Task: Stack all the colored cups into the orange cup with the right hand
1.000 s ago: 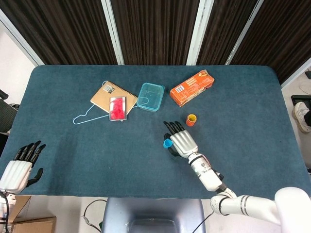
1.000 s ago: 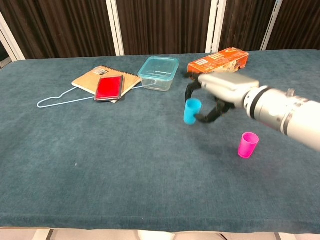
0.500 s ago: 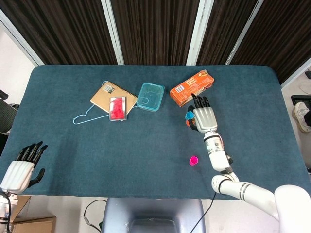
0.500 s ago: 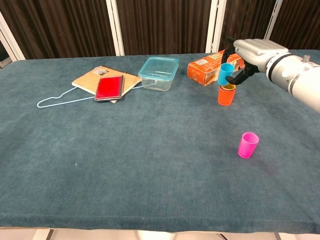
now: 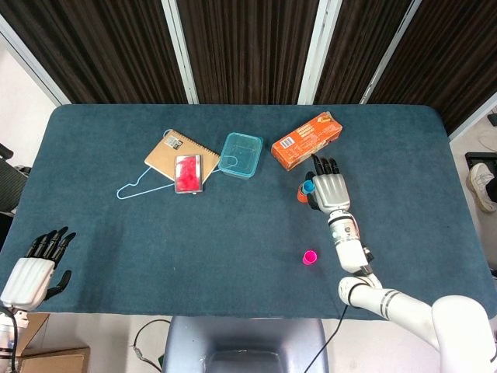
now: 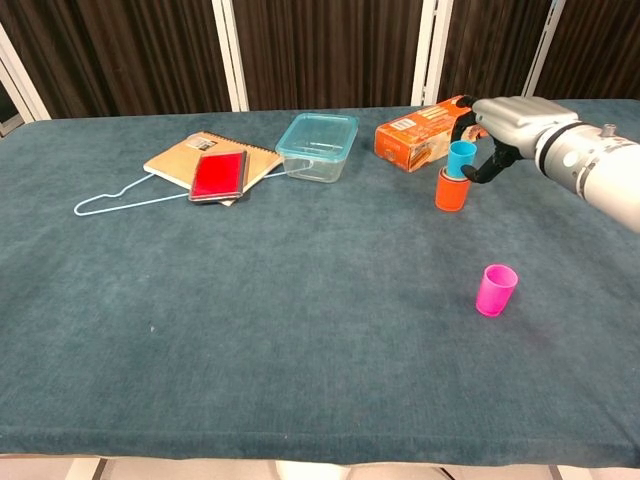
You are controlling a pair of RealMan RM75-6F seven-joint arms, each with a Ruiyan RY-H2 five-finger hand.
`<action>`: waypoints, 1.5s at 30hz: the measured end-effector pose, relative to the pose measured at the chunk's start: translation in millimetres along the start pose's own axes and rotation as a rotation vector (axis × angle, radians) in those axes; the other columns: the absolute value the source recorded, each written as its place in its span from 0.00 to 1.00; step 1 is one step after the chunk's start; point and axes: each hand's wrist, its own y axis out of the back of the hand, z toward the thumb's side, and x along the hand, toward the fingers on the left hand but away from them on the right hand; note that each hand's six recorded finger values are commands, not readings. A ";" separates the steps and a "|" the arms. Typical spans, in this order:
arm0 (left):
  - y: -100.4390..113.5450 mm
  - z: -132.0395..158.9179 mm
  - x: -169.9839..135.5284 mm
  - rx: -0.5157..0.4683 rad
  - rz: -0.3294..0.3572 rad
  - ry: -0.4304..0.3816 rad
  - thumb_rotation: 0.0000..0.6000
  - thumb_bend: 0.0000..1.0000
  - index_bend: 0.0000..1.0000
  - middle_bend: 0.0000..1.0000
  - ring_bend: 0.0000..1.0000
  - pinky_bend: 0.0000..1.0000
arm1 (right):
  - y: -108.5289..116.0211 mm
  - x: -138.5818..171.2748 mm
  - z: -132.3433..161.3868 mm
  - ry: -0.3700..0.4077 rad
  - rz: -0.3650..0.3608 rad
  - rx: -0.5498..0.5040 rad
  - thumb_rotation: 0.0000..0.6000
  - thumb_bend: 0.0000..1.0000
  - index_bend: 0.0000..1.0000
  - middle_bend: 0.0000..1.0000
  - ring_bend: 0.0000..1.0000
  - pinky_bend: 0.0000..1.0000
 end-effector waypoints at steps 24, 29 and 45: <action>-1.4 3.0 -4.8 0.001 0.000 -0.015 1.00 0.43 0.00 0.00 0.00 0.11 | -18.4 178.7 18.3 0.495 0.209 0.038 1.00 0.47 0.30 0.00 0.00 0.00; -2.3 1.8 -4.6 0.001 -0.005 -0.014 1.00 0.43 0.00 0.00 0.00 0.11 | -26.8 163.7 3.5 0.433 0.196 0.063 1.00 0.47 0.33 0.00 0.00 0.00; -3.4 -0.2 -5.3 0.004 -0.012 -0.012 1.00 0.43 0.00 0.00 0.00 0.11 | -42.4 145.3 1.2 0.374 0.216 0.049 1.00 0.47 0.56 0.02 0.00 0.00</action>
